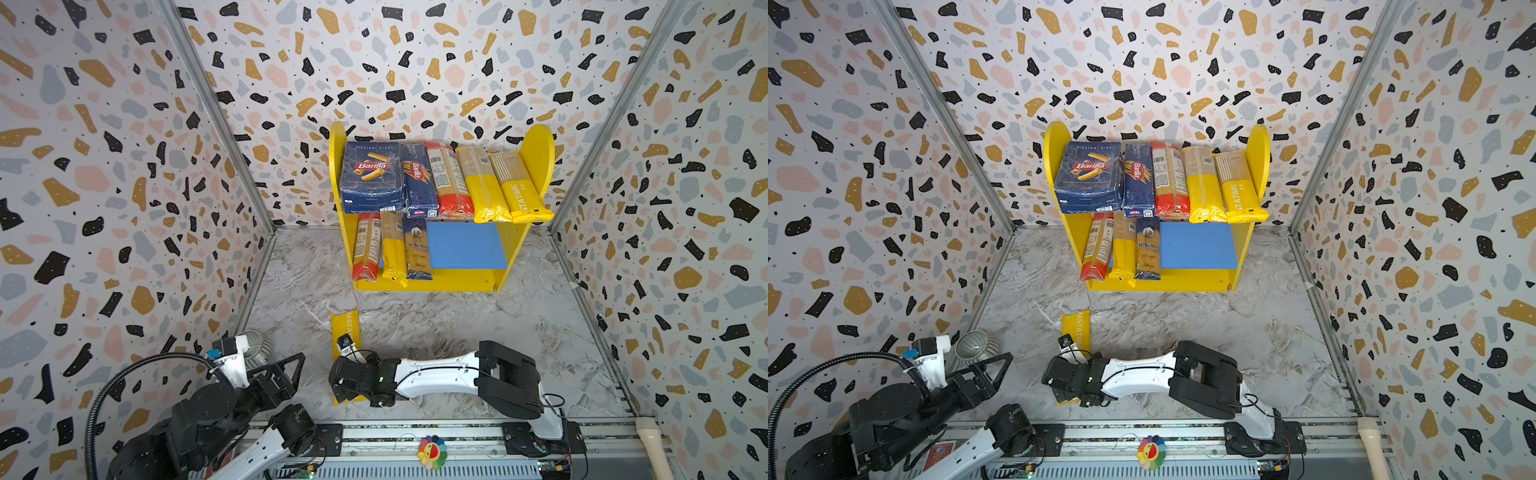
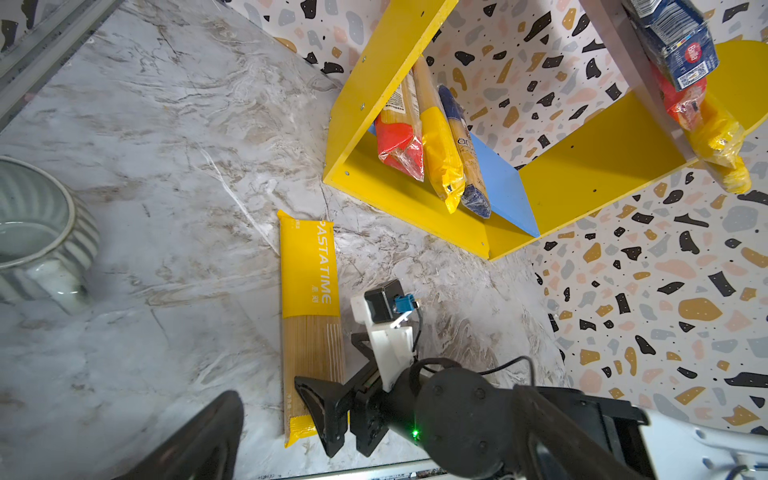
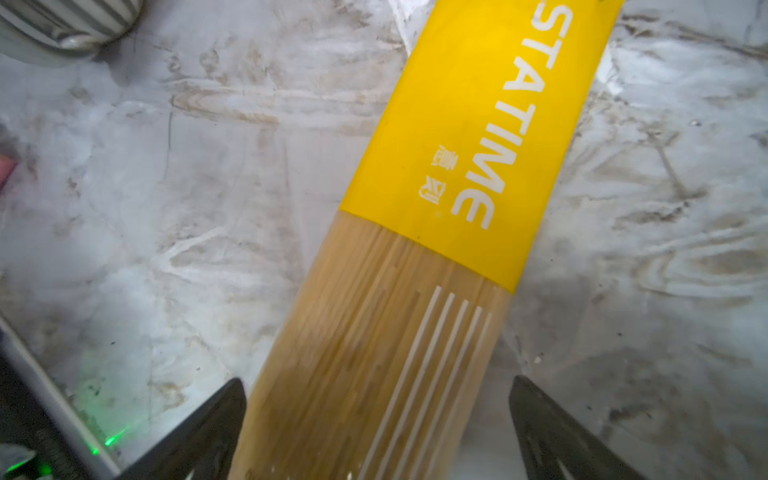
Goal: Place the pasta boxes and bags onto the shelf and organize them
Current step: 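Close the right gripper on the end of the Pastatime bag, then lift the Pastatime bag upright with the right gripper toward the shelf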
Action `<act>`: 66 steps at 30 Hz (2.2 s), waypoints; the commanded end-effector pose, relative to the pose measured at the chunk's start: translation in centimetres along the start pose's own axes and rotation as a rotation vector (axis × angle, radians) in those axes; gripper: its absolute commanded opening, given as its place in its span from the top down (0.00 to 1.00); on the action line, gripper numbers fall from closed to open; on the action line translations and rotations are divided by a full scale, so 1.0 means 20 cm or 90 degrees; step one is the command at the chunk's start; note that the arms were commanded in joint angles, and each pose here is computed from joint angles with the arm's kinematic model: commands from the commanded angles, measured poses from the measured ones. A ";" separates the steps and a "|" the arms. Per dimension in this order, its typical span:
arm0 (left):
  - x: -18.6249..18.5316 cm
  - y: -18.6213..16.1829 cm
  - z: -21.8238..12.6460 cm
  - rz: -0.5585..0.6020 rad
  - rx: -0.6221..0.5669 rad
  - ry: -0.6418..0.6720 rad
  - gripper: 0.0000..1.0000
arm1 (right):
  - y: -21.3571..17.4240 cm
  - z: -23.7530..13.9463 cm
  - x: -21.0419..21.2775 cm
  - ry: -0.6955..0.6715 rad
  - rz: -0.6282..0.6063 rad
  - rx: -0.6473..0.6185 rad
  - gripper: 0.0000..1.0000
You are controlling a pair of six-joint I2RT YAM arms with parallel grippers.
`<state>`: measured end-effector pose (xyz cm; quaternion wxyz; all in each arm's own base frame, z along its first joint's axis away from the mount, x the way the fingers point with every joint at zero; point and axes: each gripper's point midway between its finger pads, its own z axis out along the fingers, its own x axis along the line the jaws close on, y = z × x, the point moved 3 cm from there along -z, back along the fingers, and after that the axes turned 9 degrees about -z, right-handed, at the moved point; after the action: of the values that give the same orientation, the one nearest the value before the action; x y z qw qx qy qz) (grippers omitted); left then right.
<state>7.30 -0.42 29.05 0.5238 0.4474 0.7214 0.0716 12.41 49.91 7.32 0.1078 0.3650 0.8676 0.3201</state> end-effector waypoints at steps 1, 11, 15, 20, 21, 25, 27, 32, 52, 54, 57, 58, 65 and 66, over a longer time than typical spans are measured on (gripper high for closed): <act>0.00 0.03 -0.03 0.015 -0.015 -0.008 0.00 | -0.02 0.00 -0.04 -0.058 -0.015 0.022 0.01; -0.01 0.04 -0.05 0.019 -0.019 -0.018 0.00 | -0.14 0.12 -0.07 -0.106 -0.053 0.081 0.00; 0.00 0.03 -0.05 0.018 -0.017 -0.019 0.00 | -0.21 0.15 -0.10 -0.111 -0.062 0.114 0.08; 0.00 0.03 -0.05 0.018 -0.019 -0.018 0.00 | -0.30 0.14 -0.14 -0.092 -0.051 0.143 0.40; 0.00 0.03 -0.04 0.019 -0.019 -0.017 0.01 | -0.33 0.13 -0.15 -0.080 -0.046 0.148 0.47; -0.02 0.03 -0.01 0.026 -0.016 -0.012 0.01 | -0.39 0.06 -0.17 -0.021 -0.015 0.160 0.68; -0.03 0.02 0.01 0.031 -0.010 -0.009 0.01 | -0.41 0.02 -0.19 0.035 0.016 0.156 0.76; -0.06 0.00 0.07 0.037 0.001 0.002 0.00 | -0.42 -0.14 -0.27 0.189 0.115 0.110 0.86; -0.26 -0.16 0.53 0.075 0.073 0.012 0.00 | -0.41 -0.97 -0.74 0.255 0.214 -0.109 0.91; -0.31 -0.18 0.58 0.085 0.083 0.005 0.00 | -0.41 -1.06 -0.84 0.233 0.237 -0.143 0.92; -0.36 -0.20 0.64 0.097 0.098 0.000 0.01 | -0.41 -1.17 -0.99 0.194 0.270 -0.187 0.93; -0.38 -0.20 0.66 0.101 0.103 -0.001 0.01 | -0.40 -1.20 -1.03 0.182 0.278 -0.200 0.93; -0.46 -0.20 0.72 0.123 0.119 -0.011 0.01 | -0.30 -1.40 -1.25 0.090 0.295 -0.268 0.93; -0.47 -0.20 0.73 0.127 0.120 -0.011 0.00 | -0.27 -1.42 -1.27 0.075 0.295 -0.274 0.94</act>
<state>16.88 -13.88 24.42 0.4386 0.5623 0.6988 0.0565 14.25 15.54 18.50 0.0126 0.5489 0.6969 0.4614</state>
